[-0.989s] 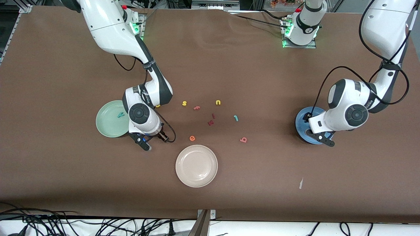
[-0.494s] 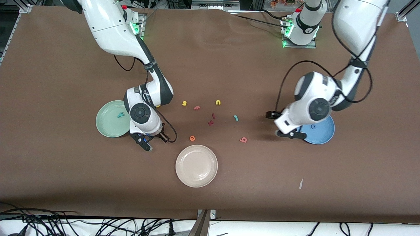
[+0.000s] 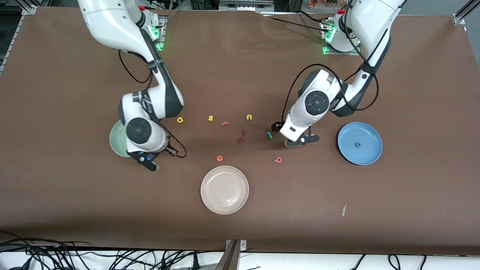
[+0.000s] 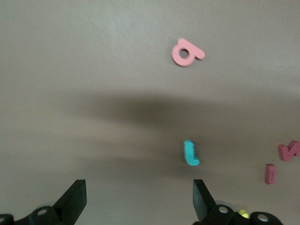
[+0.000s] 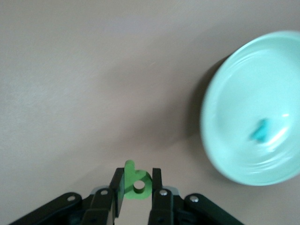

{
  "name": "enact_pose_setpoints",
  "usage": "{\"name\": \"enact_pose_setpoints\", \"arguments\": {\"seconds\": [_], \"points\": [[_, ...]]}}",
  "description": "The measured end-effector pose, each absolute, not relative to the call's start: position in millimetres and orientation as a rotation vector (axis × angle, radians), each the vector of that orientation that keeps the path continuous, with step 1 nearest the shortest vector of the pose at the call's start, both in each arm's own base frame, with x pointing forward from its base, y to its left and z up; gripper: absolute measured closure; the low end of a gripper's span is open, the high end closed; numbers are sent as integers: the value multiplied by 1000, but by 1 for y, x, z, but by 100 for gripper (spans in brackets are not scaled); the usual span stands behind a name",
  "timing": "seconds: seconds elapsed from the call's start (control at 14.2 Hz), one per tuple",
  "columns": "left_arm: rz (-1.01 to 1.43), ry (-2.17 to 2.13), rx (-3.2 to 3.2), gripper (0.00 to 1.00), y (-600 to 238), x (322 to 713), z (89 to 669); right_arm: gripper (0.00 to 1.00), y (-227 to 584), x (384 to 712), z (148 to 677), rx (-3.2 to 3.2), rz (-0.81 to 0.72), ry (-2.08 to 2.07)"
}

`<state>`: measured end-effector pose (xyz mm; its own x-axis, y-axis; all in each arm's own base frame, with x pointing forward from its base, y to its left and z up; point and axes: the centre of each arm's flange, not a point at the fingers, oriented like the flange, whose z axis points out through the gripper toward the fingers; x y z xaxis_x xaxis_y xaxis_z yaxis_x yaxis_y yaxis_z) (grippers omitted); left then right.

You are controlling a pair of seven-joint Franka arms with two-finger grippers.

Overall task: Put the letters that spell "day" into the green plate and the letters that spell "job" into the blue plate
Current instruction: 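Place the b on the green plate while the left gripper reaches the l, then grasp the l with the left gripper while the right gripper reaches the d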

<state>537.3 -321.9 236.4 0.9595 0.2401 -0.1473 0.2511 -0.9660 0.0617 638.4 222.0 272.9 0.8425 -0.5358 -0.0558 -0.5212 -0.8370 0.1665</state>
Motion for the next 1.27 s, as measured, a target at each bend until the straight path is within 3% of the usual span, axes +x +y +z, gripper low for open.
{"name": "enact_pose_setpoints", "arguments": {"seconds": [0.42,0.78,0.92,1.27], "points": [[-164,535,2981,5,-355,511,214,73,100,606,268,2964,-361,-719],[-158,574,2973,15,-370,519,194,73,63,571,222,2964,-371,-671],[-128,598,2981,20,-374,529,187,59,47,562,211,2951,-395,-722],[-99,600,2994,35,-375,540,180,8,65,559,222,2971,-434,-796]]}}
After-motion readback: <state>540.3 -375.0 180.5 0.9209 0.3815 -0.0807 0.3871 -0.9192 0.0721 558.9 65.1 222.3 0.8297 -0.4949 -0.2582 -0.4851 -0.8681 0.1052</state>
